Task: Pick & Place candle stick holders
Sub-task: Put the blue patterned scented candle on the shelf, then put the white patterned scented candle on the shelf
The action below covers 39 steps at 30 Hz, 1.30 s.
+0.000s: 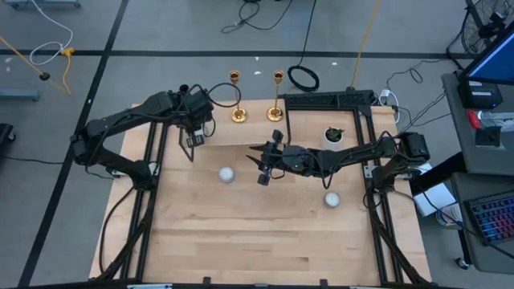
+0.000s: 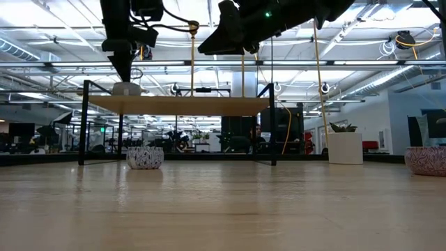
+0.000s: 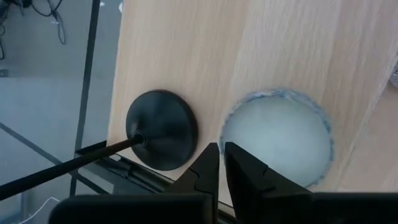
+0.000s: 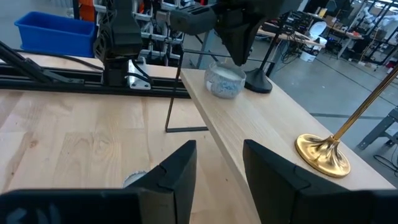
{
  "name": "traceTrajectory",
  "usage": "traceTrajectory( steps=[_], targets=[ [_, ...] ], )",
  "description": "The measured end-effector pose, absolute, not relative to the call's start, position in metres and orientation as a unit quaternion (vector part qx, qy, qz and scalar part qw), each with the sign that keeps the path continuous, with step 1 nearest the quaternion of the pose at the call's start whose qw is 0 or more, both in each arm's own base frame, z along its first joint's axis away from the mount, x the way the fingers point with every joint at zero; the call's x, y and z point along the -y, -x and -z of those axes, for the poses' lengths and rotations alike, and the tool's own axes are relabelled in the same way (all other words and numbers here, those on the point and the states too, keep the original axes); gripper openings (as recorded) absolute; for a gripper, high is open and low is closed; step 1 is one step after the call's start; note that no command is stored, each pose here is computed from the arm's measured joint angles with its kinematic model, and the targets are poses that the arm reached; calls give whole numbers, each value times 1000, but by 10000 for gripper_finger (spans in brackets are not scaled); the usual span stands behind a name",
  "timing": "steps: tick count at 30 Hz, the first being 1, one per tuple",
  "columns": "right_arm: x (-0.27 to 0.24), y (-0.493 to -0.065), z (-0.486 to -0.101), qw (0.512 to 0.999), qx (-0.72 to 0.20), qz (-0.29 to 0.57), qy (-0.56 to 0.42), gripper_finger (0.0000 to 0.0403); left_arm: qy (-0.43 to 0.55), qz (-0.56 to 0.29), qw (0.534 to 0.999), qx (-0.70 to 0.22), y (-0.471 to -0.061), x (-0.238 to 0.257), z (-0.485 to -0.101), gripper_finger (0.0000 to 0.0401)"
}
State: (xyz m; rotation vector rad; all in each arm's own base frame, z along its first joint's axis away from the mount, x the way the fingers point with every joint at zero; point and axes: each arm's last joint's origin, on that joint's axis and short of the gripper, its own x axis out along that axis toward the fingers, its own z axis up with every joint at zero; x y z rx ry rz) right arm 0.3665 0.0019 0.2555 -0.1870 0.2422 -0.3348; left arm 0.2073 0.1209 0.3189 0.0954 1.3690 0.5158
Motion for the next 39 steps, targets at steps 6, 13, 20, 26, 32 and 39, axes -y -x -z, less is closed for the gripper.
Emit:
traceTrajectory(
  steps=[6, 13, 20, 26, 32, 39],
  targets=[
    [-2, -367, -255, 974, -120, 166, 93, 128, -45, -226, 747, -623, -208, -121, -319, 34],
    [-2, -366, -253, 973, -134, 165, 96, 128, -48, -232, 762, -603, -210, -115, -323, 35],
    [-4, -363, -245, 964, -179, 154, 124, 135, -68, -206, 826, -520, -202, -88, -350, 35],
    [-18, -362, -241, 960, -201, 131, 144, 169, -50, -159, 886, -433, -186, -59, -373, 35],
    [-37, -355, -239, 956, -227, 102, 151, 200, -58, -94, 916, -386, -181, -29, -362, 35],
    [-50, -331, -257, 956, -252, 87, 122, 204, -38, -34, 932, -358, -195, 5, -311, 35]
  ],
)
